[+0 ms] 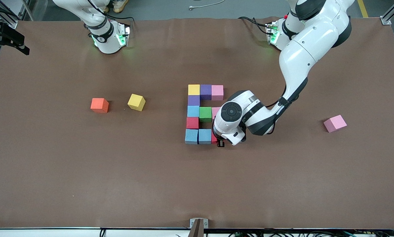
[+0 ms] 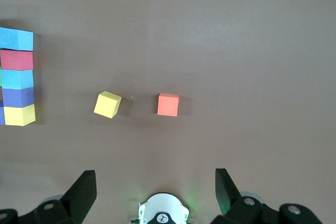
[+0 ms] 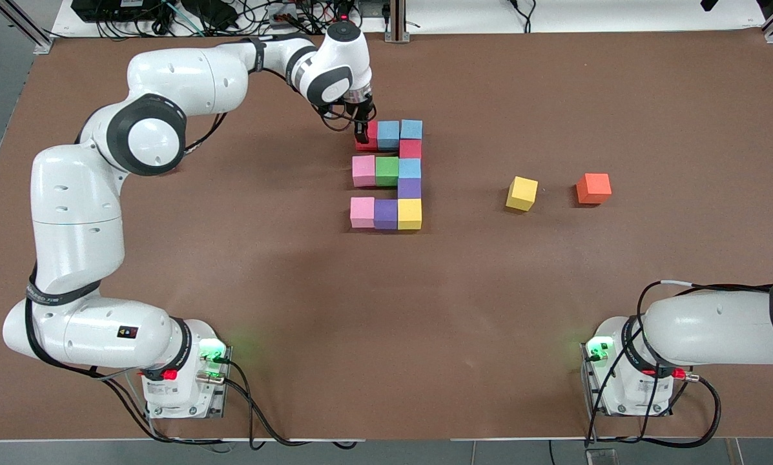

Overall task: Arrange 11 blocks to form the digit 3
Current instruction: 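Lower the red cube and hold it in place with the left gripper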

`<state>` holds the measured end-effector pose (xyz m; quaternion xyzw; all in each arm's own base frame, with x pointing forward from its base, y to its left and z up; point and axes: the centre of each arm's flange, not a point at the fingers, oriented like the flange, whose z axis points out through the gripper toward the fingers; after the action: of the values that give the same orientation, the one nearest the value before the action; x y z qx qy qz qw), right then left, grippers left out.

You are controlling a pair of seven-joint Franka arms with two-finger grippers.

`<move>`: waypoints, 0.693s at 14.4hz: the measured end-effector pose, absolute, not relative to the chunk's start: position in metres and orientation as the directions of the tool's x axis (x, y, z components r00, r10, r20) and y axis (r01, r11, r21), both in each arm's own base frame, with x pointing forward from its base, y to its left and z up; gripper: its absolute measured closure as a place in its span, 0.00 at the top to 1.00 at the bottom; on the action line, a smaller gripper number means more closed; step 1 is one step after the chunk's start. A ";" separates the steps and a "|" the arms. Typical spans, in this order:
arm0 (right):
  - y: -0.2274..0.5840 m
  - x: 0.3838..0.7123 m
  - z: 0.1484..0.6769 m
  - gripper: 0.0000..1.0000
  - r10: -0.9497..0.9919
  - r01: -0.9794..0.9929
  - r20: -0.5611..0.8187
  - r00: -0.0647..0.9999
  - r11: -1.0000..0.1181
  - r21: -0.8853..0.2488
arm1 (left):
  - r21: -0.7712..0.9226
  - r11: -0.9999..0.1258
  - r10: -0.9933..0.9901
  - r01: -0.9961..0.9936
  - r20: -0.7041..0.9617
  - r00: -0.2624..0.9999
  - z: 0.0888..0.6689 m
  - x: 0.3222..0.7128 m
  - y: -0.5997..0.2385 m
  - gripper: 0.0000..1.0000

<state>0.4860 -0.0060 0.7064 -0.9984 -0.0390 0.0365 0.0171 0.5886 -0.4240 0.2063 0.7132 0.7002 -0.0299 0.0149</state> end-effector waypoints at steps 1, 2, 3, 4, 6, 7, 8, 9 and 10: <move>-0.006 0.486 0.706 1.00 0.079 0.077 -0.072 0.994 -0.996 -0.037 | -0.021 -0.020 0.998 1.000 -0.064 0.018 0.206 0.588 -0.425 0.56; -0.006 0.486 0.706 1.00 0.079 0.077 -0.072 0.994 -0.996 -0.037 | -0.021 -0.020 0.998 1.000 -0.064 0.018 0.206 0.588 -0.425 0.56; -0.006 0.486 0.706 1.00 0.079 0.077 -0.072 0.994 -0.996 -0.037 | -0.021 -0.020 0.998 1.000 -0.064 0.018 0.206 0.588 -0.425 0.55; -0.006 0.486 0.706 1.00 0.079 0.077 -0.072 0.994 -0.996 -0.037 | -0.021 -0.020 0.998 1.000 -0.064 0.018 0.206 0.588 -0.425 0.55; -0.006 0.486 0.706 1.00 0.079 0.077 -0.072 0.994 -0.996 -0.037 | -0.021 -0.020 0.998 1.000 -0.065 0.018 0.206 0.588 -0.425 0.55; -0.006 0.486 0.706 1.00 0.079 0.077 -0.072 0.994 -0.996 -0.037 | -0.021 -0.020 0.998 1.000 -0.065 0.019 0.206 0.588 -0.425 0.56; -0.006 0.486 0.706 1.00 0.079 0.077 -0.072 0.994 -0.996 -0.037 | -0.022 -0.022 0.998 1.000 -0.064 0.020 0.205 0.588 -0.425 0.62; -0.006 0.486 0.706 1.00 0.079 0.077 -0.072 0.994 -0.996 -0.037 | -0.024 -0.029 0.998 0.999 -0.064 0.028 0.203 0.588 -0.425 0.70; -0.006 0.486 0.706 1.00 0.079 0.077 -0.072 0.994 -0.996 -0.037 | -0.025 -0.048 0.997 0.999 -0.065 0.046 0.201 0.587 -0.426 0.81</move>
<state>0.4860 -0.0060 0.7064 -0.9984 -0.0392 0.0367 0.0172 0.5869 -0.4256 0.2014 0.7231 0.6899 -0.0324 0.0135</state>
